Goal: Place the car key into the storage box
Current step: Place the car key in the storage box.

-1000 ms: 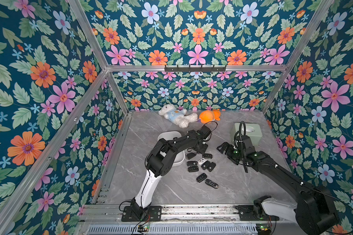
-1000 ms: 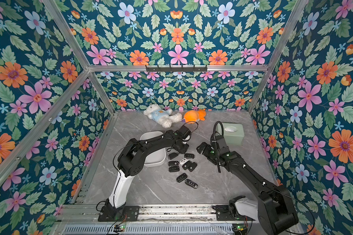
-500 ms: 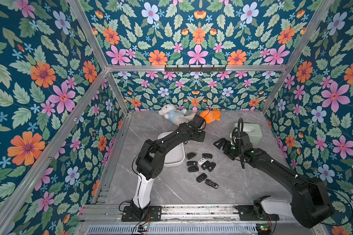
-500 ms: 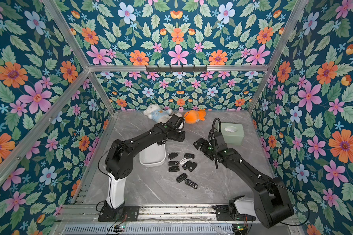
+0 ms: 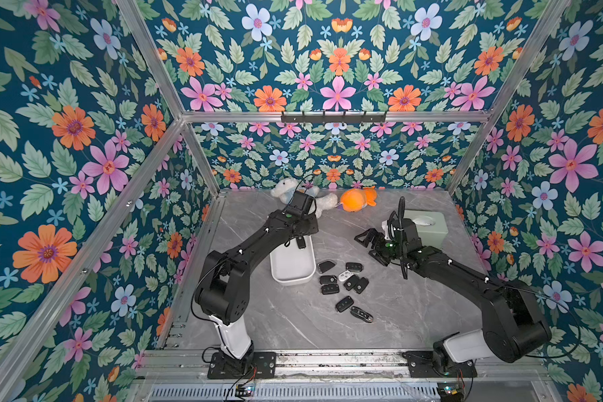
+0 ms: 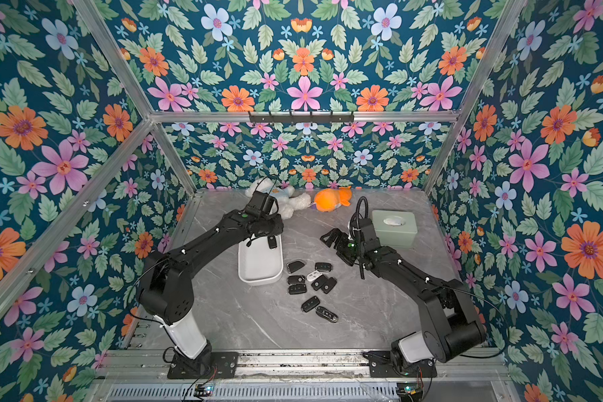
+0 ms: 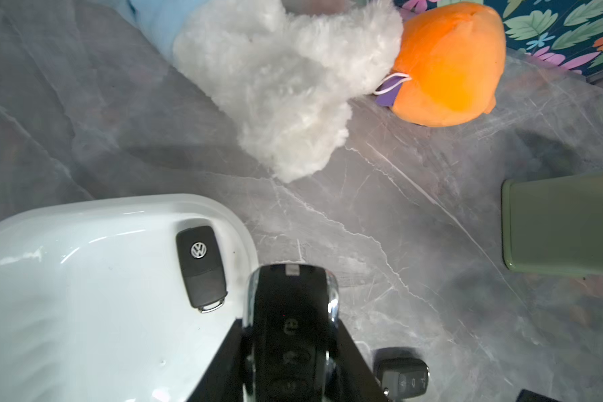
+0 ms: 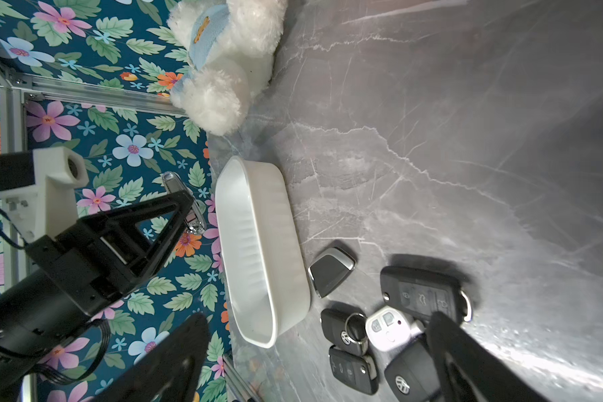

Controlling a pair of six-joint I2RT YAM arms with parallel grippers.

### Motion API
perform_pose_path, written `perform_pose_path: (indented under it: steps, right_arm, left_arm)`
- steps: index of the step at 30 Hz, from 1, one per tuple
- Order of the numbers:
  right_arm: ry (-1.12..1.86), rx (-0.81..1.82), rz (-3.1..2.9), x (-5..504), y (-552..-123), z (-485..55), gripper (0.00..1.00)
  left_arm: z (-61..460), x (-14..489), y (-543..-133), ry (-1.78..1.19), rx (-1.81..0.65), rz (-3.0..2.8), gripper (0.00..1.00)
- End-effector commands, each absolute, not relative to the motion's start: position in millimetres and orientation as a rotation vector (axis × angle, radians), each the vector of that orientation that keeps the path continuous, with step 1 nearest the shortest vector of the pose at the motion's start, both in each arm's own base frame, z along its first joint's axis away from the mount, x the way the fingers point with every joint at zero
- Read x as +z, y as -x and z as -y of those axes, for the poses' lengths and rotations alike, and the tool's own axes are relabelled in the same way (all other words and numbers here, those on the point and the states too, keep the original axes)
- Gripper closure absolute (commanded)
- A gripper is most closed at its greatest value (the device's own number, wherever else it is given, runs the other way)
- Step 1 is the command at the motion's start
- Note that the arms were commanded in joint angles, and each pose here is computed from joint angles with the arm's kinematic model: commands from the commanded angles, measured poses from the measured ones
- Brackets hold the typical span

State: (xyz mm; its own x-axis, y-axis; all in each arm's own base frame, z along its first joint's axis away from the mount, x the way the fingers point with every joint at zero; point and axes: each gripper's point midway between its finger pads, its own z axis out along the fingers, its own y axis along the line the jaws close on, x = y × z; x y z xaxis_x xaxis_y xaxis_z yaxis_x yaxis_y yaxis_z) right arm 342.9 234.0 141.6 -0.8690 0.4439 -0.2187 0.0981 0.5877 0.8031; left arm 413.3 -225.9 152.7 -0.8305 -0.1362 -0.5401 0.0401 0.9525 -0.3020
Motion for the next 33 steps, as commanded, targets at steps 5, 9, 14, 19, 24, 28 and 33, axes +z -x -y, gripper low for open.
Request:
perform_pose_path:
  steps: [5,9,14,19,24,28,33]
  right_arm:
    - [-0.393,1.243,-2.392,151.5,-354.2,-250.8,0.01]
    - [-0.389,1.249,-2.398,151.0,-357.6,-256.4,0.01]
    - [-0.388,1.253,-2.4,150.8,-360.6,-259.9,0.01]
    - [-0.398,1.249,-2.4,149.6,-361.1,-259.9,0.01]
    - [-0.404,1.237,-2.397,150.5,-359.8,-257.6,0.01]
    - [-0.41,1.217,-2.399,150.2,-358.4,-254.2,0.01]
    - [-0.412,1.202,-2.405,150.5,-356.4,-252.2,0.01]
  left_arm:
    - [186.2,133.9,-405.7,0.189,-0.266,-2.562,0.73]
    - [169.9,120.9,-401.8,0.234,-0.201,-2.591,0.73]
    - [152.4,105.7,-403.4,0.264,-0.136,-2.619,0.73]
    - [144.8,81.6,-403.7,0.264,-0.076,-2.669,0.73]
    - [140.9,60.2,-404.9,0.272,-0.04,-2.707,0.73]
    - [141.7,50.8,-409.0,0.266,-0.032,-2.724,0.73]
    - [142.0,42.6,-415.9,0.254,-0.009,-2.736,0.73]
